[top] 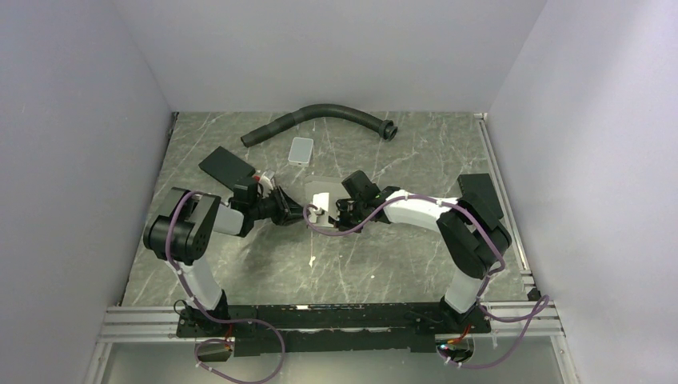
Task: Fold the paper box
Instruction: Fold the paper box at the center of the board.
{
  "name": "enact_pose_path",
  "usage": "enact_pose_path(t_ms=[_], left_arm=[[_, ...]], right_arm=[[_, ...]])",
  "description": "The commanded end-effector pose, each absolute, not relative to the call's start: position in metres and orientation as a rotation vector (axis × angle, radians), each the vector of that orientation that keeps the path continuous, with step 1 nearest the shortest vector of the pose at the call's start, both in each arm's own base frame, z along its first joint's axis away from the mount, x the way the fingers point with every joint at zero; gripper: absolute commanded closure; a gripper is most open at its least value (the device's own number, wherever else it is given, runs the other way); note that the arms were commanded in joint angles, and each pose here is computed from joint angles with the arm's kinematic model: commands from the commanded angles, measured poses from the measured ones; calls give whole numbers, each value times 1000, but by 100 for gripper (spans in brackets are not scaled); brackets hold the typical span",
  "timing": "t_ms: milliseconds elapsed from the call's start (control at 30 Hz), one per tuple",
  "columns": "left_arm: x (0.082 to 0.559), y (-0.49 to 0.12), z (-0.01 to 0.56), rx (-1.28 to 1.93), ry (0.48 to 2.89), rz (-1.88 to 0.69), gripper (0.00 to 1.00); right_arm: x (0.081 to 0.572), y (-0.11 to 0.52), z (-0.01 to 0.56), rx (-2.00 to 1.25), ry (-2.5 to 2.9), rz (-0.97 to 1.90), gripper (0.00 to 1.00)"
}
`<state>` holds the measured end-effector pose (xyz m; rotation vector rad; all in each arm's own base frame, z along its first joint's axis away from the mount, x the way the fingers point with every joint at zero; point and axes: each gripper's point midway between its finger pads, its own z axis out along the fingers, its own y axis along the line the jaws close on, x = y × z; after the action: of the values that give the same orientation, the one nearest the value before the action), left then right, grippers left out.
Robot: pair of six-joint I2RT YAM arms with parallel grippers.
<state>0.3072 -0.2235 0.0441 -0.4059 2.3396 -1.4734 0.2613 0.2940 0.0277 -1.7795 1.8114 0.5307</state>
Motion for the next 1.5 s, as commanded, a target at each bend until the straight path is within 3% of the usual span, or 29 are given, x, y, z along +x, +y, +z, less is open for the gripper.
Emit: enact_pose_path(t_ms=[0,633,1133,1467], left_arm=[[307,-235,58,-298,2331,-1479,73],[305,-234,43,-231,2463,-1279,67],[306,-235,33,-192,2534,-1198,68],[304,-231,23,-158,2637,-989,71]], right_arm=[[262,306,32,-1781,1794,556,100],[259,307,32,-1787,1793,561,100],[257,309,31,-1796,1791,564,100],[256,310,30,-1802,1790,564,100]])
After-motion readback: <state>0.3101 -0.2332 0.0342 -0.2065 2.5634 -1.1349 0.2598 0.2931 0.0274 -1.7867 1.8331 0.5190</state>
